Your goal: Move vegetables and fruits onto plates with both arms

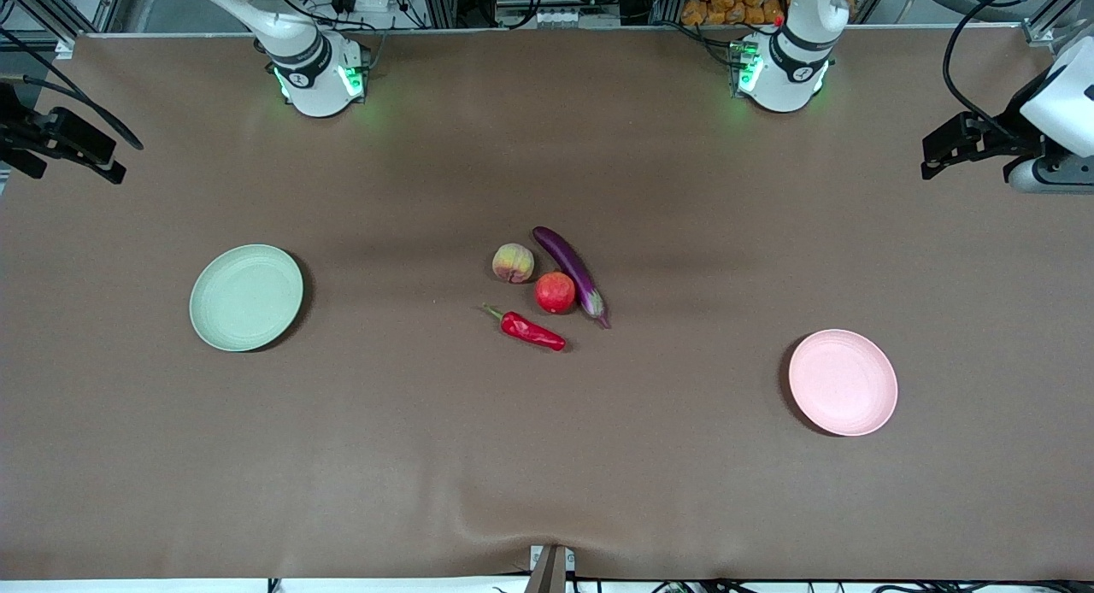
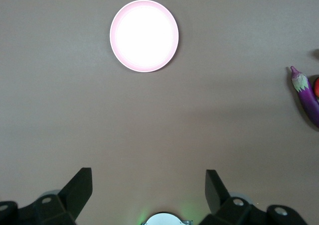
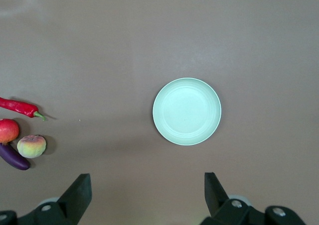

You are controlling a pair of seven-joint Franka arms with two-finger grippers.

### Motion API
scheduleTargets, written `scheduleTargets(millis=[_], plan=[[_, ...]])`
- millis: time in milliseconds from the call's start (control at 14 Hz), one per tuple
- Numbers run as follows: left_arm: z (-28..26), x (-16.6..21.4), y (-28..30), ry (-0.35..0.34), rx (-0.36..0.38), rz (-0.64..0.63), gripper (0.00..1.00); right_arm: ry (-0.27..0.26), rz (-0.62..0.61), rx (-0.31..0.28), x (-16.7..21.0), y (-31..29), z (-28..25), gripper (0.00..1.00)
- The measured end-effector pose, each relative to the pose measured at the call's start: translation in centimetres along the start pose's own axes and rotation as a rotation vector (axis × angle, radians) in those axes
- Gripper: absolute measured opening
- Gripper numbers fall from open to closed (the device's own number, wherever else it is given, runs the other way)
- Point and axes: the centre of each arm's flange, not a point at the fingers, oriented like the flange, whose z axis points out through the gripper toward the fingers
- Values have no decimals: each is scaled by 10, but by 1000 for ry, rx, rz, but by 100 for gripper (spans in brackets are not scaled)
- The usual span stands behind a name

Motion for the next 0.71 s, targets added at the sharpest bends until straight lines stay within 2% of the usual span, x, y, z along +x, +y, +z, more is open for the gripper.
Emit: scheduleTargets(millis=[714], plan=[[3, 3, -6, 2, 7, -10, 100, -2, 1, 0, 0, 1, 0, 100]])
